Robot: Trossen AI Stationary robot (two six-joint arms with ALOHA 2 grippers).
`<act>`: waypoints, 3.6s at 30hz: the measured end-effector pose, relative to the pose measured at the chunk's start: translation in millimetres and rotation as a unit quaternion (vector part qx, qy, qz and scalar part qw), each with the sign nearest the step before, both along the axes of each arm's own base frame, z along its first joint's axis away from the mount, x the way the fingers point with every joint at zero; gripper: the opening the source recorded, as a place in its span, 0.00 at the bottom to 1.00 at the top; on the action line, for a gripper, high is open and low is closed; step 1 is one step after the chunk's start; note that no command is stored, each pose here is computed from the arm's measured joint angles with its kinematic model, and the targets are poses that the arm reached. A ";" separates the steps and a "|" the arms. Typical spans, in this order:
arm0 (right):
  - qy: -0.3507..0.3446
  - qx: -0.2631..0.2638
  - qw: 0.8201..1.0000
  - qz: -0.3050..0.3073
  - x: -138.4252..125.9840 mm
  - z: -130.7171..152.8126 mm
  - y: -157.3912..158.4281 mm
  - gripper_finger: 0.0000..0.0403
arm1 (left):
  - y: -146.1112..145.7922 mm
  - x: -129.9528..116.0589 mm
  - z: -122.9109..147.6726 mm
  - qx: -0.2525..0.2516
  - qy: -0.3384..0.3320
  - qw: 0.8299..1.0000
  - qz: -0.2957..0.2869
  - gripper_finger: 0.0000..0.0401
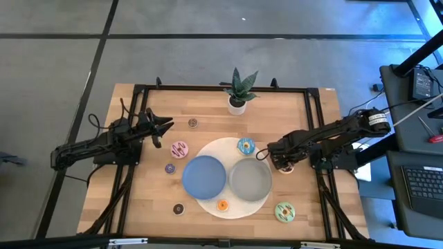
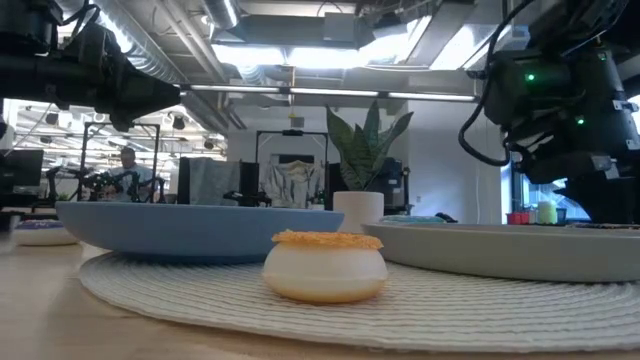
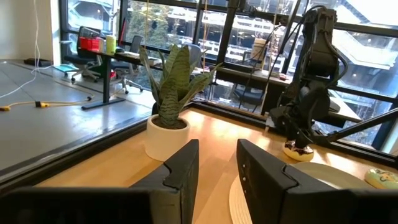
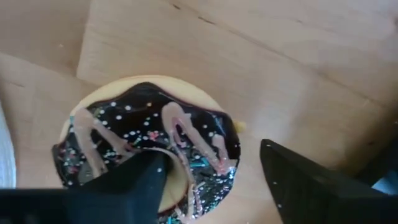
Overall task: Pick & Place donuts
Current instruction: Put the big black donut on the gray plate, then put the big blue donut on the gray plate
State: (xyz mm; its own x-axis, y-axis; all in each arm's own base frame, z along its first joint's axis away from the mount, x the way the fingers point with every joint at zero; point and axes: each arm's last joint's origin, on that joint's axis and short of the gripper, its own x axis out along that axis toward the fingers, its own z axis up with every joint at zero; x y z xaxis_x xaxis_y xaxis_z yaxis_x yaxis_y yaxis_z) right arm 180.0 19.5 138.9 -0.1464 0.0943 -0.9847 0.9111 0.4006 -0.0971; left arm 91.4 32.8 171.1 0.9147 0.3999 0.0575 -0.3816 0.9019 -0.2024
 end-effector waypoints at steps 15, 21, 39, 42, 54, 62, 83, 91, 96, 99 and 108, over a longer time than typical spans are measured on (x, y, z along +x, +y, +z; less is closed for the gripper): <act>-0.038 -0.008 0.996 0.081 14.1 13.8 0.1 0.29 | 0.0 0.0 0.0 0.000 0.000 1.000 0.000 0.27; -0.105 -0.012 0.987 0.123 39.5 43.6 2.0 0.25 | 0.0 0.0 -0.1 0.001 0.001 1.000 0.000 0.27; -0.251 -0.035 0.953 0.169 116.6 69.4 17.5 0.25 | 0.4 -0.2 -0.1 0.001 0.000 1.000 0.007 0.27; -0.215 -0.025 0.963 0.158 121.9 49.5 26.9 0.25 | 0.4 -0.2 0.0 0.001 0.000 1.000 0.008 0.27; -0.160 0.009 0.982 0.103 131.0 13.0 38.0 0.25 | 0.4 -0.2 -0.1 0.001 0.001 1.000 0.008 0.27; -0.164 0.016 0.981 0.101 132.6 12.1 37.8 0.28 | 0.4 -0.2 0.0 0.001 0.001 1.000 0.007 0.28; -0.163 0.004 0.985 0.060 134.5 12.0 26.2 0.47 | 0.4 -0.2 -0.1 0.001 0.001 1.000 0.008 0.27; -0.166 0.005 0.983 0.081 138.1 18.4 24.3 0.47 | 0.4 -0.2 0.0 0.001 0.001 1.000 0.007 0.27; -0.171 -0.008 0.979 0.111 147.2 38.4 24.3 0.47 | 0.4 -0.2 0.0 0.001 0.001 1.000 0.007 0.27; -0.172 -0.022 0.977 0.122 151.7 50.8 22.9 0.47 | 0.4 -0.2 -0.1 0.001 0.001 1.000 0.008 0.28; -0.158 -0.149 0.957 0.193 161.8 97.2 12.8 0.47 | 0.4 -0.2 -0.1 0.001 0.001 1.000 0.007 0.27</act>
State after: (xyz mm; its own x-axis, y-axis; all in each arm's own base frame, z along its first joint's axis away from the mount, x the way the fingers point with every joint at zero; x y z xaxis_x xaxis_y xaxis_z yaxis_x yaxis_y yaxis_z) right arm 341.8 32.3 236.0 0.1959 -0.1983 -0.9604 0.7032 0.7110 -0.0033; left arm 91.2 33.2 171.1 0.9089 0.4132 0.0567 -0.3950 0.8965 -0.2008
